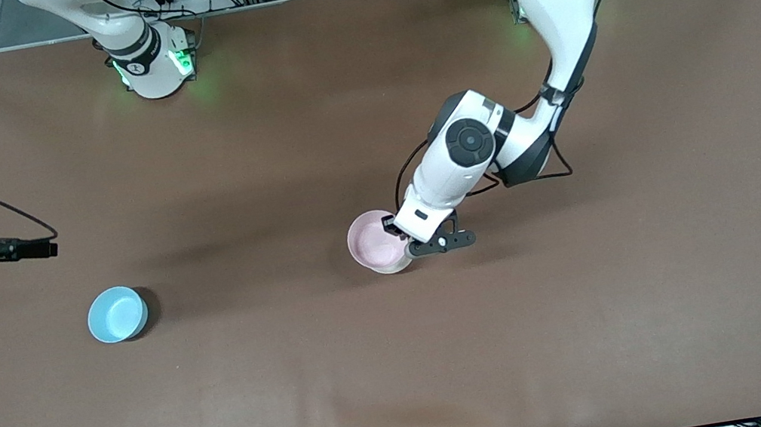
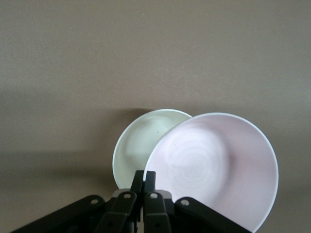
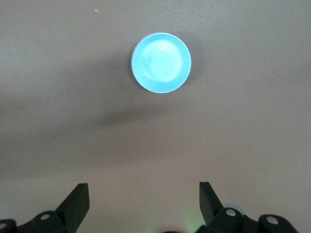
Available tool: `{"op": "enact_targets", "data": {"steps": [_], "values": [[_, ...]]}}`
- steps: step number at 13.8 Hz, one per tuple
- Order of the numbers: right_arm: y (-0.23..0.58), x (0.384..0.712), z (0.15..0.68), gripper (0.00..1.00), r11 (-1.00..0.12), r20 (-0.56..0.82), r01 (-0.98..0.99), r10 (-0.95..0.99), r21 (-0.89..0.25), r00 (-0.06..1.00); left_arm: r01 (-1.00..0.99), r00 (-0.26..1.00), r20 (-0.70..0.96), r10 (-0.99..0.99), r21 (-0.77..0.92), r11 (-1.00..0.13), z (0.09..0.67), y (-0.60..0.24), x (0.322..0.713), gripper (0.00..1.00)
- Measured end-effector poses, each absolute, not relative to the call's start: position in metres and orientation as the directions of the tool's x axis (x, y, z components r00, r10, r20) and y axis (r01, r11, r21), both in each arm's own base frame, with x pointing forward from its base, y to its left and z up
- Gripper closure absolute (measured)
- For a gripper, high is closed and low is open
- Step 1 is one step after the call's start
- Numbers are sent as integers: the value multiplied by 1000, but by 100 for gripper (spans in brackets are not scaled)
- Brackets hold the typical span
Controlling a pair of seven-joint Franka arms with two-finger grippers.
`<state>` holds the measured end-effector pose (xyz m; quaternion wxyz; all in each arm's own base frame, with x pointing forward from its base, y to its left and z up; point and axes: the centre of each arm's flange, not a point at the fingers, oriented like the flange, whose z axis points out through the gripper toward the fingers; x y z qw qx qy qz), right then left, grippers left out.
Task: Stack pink and blue bowls on white bowl
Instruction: 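Lower the pink bowl into the white bowl while the right gripper reaches the blue bowl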
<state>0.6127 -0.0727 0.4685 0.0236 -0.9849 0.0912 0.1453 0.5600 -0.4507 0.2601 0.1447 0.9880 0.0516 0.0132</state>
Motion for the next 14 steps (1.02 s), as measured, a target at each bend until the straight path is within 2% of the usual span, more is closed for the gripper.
{"op": "enact_targets", "data": {"steps": [5,9,14], "values": [[-96,635,384,0,-982,-245,-188,-176,-26,953,100,994,21,109,249,-963,248,-437,566,97],[-100,636,318,0,-980,-179,-197,-190,-22,965,92,995,14,98,243,-966,243,-441,560,97],[-115,638,257,0,-975,-179,-220,-214,-16,960,90,996,-4,92,228,-970,233,-439,552,97]]}}
